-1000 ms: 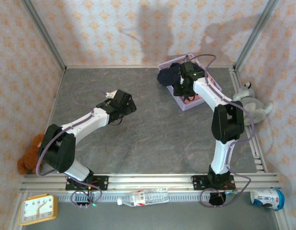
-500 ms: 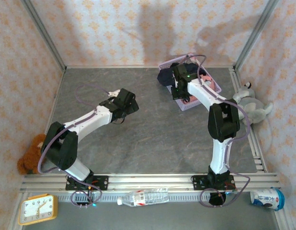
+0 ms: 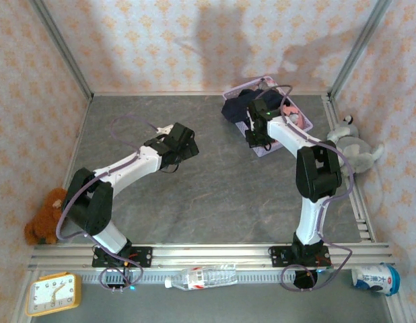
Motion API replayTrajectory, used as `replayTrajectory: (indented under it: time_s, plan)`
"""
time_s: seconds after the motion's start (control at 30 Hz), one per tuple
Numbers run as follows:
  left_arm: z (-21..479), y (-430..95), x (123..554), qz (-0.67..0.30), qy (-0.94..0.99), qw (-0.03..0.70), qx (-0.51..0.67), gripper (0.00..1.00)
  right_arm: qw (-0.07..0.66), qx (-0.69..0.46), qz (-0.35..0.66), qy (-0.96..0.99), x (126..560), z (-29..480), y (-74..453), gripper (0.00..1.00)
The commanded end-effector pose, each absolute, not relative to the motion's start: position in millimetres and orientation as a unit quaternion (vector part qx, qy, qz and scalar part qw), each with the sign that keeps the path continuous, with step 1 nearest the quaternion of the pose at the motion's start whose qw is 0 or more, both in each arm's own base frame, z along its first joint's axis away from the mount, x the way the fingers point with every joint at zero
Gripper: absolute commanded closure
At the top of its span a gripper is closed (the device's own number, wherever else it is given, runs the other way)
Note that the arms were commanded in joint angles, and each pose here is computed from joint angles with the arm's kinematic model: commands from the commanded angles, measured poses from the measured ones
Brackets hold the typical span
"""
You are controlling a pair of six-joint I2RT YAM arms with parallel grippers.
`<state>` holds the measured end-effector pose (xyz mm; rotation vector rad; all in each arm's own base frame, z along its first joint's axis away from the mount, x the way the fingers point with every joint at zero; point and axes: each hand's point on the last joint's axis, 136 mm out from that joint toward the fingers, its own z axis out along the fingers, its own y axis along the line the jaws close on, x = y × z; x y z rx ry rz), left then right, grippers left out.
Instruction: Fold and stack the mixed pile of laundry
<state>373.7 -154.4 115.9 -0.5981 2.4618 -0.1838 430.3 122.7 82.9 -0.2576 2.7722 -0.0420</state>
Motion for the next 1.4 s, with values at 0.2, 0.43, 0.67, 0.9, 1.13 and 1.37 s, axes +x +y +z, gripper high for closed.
replayTrajectory:
  time_s: [0.2,0.43,0.67,0.9,1.13,1.37]
  plan:
    - [120.7,-151.0,375.8,-0.057,0.923,0.301,-0.234,0.0,0.192,0.065,-0.092,0.975,406.3,88.9,16.0,0.89]
    - [117.2,-158.6,382.3,-0.062,0.924,0.294,-0.236,0.0,0.183,0.133,-0.057,0.972,386.9,79.5,-17.1,0.76]
    - [113.1,-167.3,384.3,-0.071,0.928,0.283,-0.231,0.01,0.239,0.181,-0.022,0.954,422.4,129.2,-12.4,0.29]
    - [114.7,-163.2,379.0,-0.067,0.928,0.282,-0.233,0.01,0.235,0.271,-0.037,0.933,483.6,145.9,-36.8,0.27]
    - [109.2,-147.1,358.2,-0.051,0.928,0.278,-0.243,0.01,0.194,0.335,-0.053,0.92,506.8,105.7,-47.8,0.26]
    - [105.8,-133.5,343.4,-0.034,0.926,0.277,-0.253,0.01,0.214,0.332,-0.028,0.918,522.6,118.8,-43.0,1.0]
